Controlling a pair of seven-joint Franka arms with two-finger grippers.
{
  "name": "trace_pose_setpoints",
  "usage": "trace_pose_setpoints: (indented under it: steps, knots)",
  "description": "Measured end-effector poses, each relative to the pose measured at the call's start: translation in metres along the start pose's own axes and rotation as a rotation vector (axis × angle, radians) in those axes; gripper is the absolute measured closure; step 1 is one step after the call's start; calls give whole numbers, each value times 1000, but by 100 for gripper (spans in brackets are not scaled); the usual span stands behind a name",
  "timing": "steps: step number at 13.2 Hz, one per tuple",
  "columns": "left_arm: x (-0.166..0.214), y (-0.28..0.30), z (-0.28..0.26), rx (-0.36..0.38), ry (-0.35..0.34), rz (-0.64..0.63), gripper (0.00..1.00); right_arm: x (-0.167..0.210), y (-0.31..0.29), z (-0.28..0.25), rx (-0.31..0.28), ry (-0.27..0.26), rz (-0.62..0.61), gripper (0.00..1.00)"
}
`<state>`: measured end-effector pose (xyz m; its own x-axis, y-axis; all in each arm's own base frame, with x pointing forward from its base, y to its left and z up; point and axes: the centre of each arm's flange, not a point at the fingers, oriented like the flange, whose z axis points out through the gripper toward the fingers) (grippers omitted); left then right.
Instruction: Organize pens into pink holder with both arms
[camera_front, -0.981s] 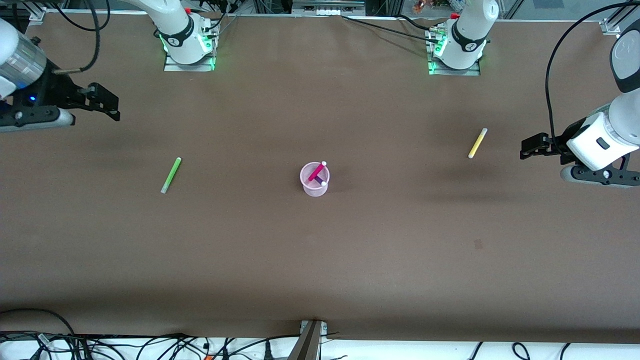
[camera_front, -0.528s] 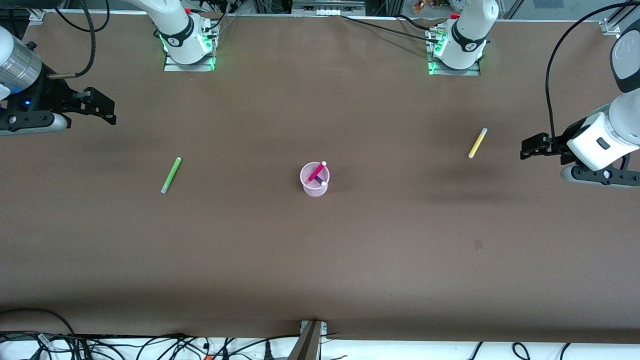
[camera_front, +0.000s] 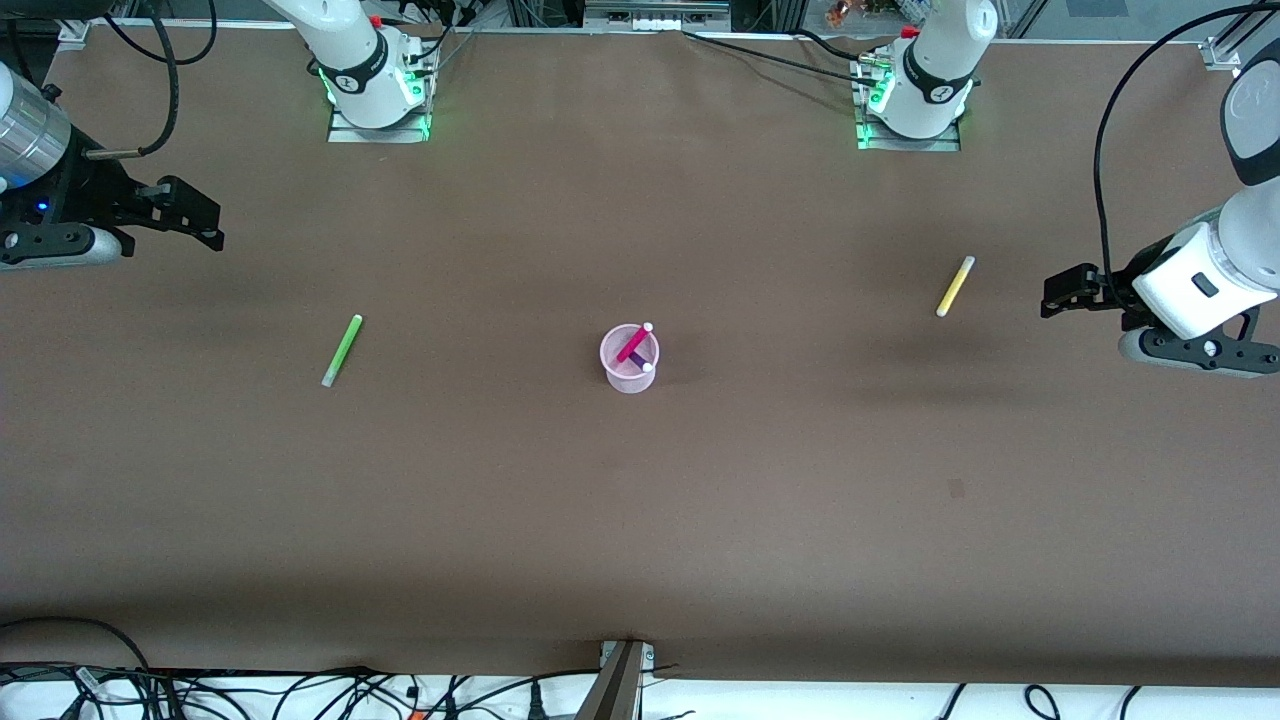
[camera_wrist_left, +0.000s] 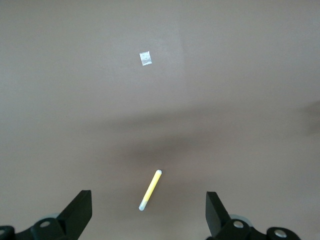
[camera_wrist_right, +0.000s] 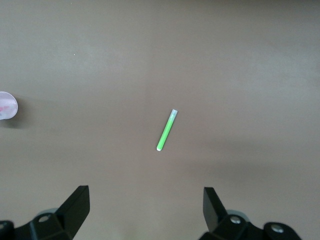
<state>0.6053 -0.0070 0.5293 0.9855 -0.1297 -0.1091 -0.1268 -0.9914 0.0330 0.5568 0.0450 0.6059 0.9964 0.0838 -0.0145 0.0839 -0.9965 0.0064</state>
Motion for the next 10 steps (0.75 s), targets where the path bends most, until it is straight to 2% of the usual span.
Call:
trace_pose_setpoints:
  steps: [10]
  knots:
    - [0, 0, 1, 0, -1, 2, 0, 3, -15, -4, 0, 28, -21, 0]
